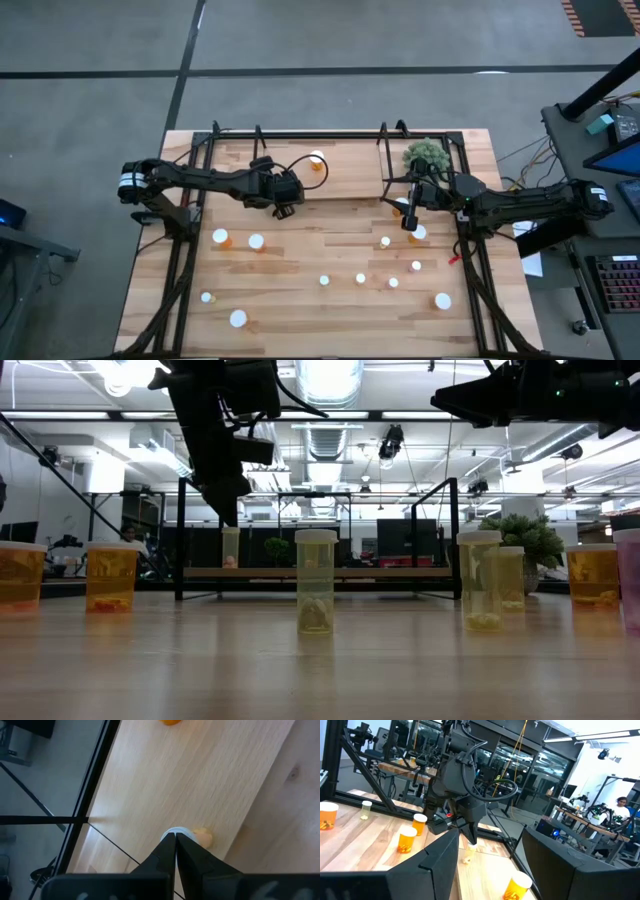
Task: Pick and place medicine bottles onto shelf by color
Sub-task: Put the small yellow pill bottle on the shelf
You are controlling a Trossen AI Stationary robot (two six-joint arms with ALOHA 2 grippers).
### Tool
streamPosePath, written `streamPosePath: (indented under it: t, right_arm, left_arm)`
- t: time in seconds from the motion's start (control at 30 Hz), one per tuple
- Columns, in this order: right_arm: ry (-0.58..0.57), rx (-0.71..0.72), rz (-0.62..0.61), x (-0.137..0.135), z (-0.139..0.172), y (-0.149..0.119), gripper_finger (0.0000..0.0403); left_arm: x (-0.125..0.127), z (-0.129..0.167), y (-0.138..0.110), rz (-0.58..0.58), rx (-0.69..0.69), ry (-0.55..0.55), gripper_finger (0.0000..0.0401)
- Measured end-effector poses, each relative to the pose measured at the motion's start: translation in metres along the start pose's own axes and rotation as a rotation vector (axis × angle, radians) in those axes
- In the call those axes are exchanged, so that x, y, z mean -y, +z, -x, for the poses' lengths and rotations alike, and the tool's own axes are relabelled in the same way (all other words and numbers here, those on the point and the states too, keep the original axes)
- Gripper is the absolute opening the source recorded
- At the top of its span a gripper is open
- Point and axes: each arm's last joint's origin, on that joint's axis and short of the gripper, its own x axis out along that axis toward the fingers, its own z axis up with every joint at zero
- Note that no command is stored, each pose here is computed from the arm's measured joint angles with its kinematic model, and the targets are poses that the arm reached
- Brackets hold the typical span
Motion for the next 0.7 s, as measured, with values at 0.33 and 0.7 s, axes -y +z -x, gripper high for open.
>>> streamPosePath:
  t: [0.33, 0.7]
  right_arm:
    - [0.0, 0.0, 0.002, 0.0, 0.0, 0.0, 0.021]
    - [0.022, -0.054, 0.001, -0.002, 0.0, -0.005, 0.021]
  left_arm:
    - [-0.002, 0.003, 0.002, 0.006, 0.007, -0.009, 0.0]
    - [-0.014, 0.034, 0.039, 0.119, 0.169, -0.047, 0.0]
